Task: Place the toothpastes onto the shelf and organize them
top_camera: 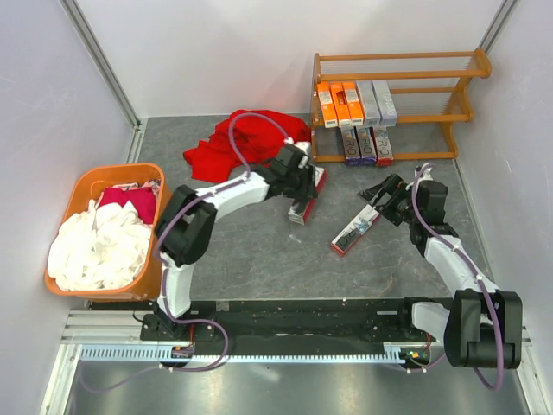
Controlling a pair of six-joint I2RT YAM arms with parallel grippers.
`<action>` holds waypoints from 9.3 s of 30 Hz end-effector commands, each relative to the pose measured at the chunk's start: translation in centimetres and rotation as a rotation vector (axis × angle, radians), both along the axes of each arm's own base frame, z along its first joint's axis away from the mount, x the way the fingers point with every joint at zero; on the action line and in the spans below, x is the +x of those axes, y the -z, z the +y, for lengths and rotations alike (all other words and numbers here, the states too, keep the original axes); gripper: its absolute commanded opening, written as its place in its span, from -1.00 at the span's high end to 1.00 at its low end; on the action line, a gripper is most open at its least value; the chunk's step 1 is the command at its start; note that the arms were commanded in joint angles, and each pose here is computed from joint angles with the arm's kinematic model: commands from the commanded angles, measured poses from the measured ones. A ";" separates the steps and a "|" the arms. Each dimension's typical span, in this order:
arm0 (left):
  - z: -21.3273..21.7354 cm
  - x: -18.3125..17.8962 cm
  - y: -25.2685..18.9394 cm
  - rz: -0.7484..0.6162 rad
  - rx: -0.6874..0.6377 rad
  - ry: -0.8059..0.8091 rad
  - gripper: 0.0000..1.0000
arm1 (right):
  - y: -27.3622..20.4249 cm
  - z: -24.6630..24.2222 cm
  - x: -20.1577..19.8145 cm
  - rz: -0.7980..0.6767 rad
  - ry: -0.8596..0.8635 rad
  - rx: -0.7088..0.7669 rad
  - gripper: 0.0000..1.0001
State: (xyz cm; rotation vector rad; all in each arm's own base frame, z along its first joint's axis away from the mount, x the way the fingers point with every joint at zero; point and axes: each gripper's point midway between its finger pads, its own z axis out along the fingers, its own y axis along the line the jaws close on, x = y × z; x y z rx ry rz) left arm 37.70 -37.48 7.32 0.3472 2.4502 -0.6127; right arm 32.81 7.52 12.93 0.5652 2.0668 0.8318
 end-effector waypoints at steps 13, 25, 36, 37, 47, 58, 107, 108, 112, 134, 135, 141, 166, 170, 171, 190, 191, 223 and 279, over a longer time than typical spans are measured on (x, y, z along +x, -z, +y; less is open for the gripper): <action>9.7 2.7 -12.5 0.107 -0.998 -0.382 0.23 | -6.9 12.0 0.2 -0.213 -0.140 -0.178 -0.96; 10.8 1.1 -10.9 0.264 -1.290 -0.473 0.36 | -7.1 23.0 -2.2 -0.360 -0.215 -0.424 -0.96; 10.8 0.5 -12.3 0.274 -1.341 -0.442 0.36 | -5.8 25.3 -1.1 -0.408 -0.202 -0.474 -0.82; 10.7 0.3 -12.3 0.281 -1.340 -0.437 0.36 | -5.9 25.4 -1.0 -0.417 -0.203 -0.476 -0.80; 10.7 0.2 -12.9 0.290 -1.378 -0.417 0.36 | -6.1 27.0 0.1 -0.452 -0.205 -0.479 -0.63; 10.9 -0.2 -12.6 0.291 -1.382 -0.414 0.28 | -6.6 25.6 0.3 -0.470 -0.122 -0.440 0.12; 11.1 -0.6 -13.0 0.150 -1.105 -0.354 -0.98 | -6.2 0.0 2.1 -0.292 0.070 0.488 0.34; 11.1 -0.5 -12.9 0.153 -1.104 -0.354 -0.98 | -5.8 -1.0 2.4 -0.283 0.098 0.500 0.34; 11.1 -0.6 -12.7 0.158 -1.102 -0.353 -0.98 | -5.4 -3.0 2.9 -0.291 0.136 0.529 0.35; 10.9 -0.5 -12.8 0.157 -1.085 -0.330 -0.99 | -4.0 -10.5 7.0 -0.346 0.311 0.582 0.38; 10.8 -0.4 -12.8 0.155 -1.085 -0.328 -0.99 | -4.0 -10.6 7.2 -0.346 0.317 0.587 0.38; 10.7 -0.3 -12.7 0.159 -1.081 -0.322 -0.99 | -4.0 -11.7 8.6 -0.370 0.349 0.600 0.39; 10.2 -0.3 -11.5 0.199 -1.078 -0.297 -0.98 | 1.1 -13.7 19.6 -0.279 0.408 0.574 0.41; 10.1 -0.2 -11.4 0.203 -1.077 -0.293 -0.99 | 2.0 -13.5 20.8 -0.255 0.403 0.560 0.41; 10.1 -0.2 -11.3 0.207 -1.076 -0.293 -0.99 | 1.9 -13.4 21.2 -0.253 0.395 0.559 0.39; 9.9 -0.3 -11.3 0.208 -1.064 -0.281 -0.99 | 6.9 -11.3 20.5 -0.121 0.400 0.553 -0.64; 9.9 -0.4 -11.2 0.210 -1.064 -0.281 -0.99 | 7.1 -11.3 20.3 -0.113 0.402 0.547 -0.82; 7.3 -0.7 -14.4 -0.095 -0.553 -0.130 -0.99 | 1.3 -7.8 11.6 -0.044 0.290 0.208 -0.96; -15.3 -7.6 2.2 -0.290 0.269 0.414 -0.17 | -4.0 -9.9 5.0 -0.019 0.342 -0.201 -0.96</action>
